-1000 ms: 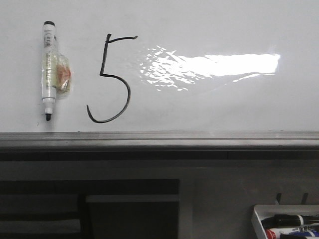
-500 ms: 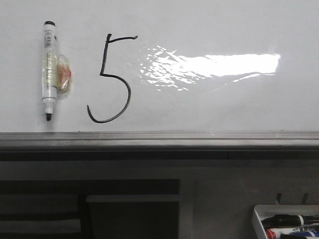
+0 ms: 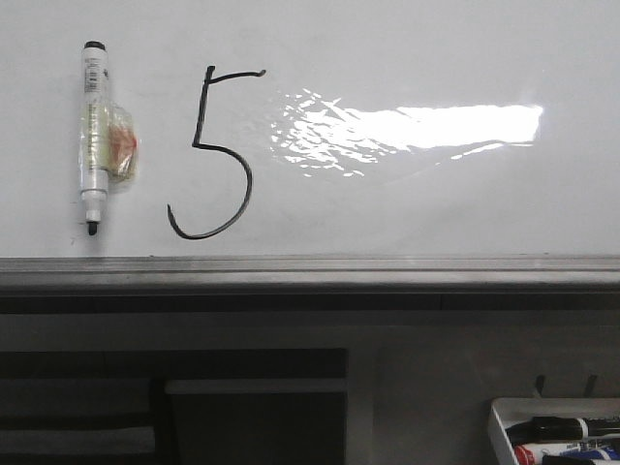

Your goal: Write number 5 on whiteboard

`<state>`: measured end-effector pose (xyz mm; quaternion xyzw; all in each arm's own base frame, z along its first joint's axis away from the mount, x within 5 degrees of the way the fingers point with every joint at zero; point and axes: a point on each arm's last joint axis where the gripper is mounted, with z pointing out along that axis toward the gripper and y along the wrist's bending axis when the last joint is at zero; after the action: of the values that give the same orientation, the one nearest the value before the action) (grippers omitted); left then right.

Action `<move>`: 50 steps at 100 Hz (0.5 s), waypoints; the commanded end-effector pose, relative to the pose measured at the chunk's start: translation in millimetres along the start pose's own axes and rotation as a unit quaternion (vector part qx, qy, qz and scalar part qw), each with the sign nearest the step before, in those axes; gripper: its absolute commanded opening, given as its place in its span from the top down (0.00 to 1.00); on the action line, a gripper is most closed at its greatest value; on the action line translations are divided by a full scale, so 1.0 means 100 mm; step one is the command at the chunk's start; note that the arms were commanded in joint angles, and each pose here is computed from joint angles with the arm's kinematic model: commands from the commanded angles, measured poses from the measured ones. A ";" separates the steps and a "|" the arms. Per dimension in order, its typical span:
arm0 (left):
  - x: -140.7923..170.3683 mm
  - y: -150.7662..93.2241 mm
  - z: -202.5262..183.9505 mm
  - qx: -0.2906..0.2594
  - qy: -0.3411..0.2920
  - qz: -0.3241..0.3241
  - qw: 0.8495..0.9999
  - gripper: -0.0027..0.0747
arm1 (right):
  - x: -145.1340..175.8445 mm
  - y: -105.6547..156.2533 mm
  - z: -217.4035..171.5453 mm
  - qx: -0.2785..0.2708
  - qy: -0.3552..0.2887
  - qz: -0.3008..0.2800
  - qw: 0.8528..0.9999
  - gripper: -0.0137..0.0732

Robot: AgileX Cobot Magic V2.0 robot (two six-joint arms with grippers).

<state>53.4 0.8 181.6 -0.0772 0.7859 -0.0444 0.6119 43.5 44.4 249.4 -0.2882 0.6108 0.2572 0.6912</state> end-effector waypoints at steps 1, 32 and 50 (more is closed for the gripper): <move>0.00 0.00 0.00 0.003 -0.029 -0.005 1.000 0.99 | -0.15 -0.02 0.00 0.010 -0.048 -0.011 0.999 0.91; 0.00 0.00 0.00 0.003 -0.029 -0.005 1.000 0.99 | -0.13 -0.23 -0.04 0.185 -0.029 -0.035 0.982 0.91; 0.00 0.00 0.00 0.003 -0.029 -0.005 1.000 0.99 | -0.09 -0.36 -0.11 0.306 -0.016 -0.051 0.951 0.91</move>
<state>53.4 0.8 181.6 -0.0772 0.7859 -0.0444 0.6119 60.6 15.8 246.9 -0.1145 0.6669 0.0628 0.7336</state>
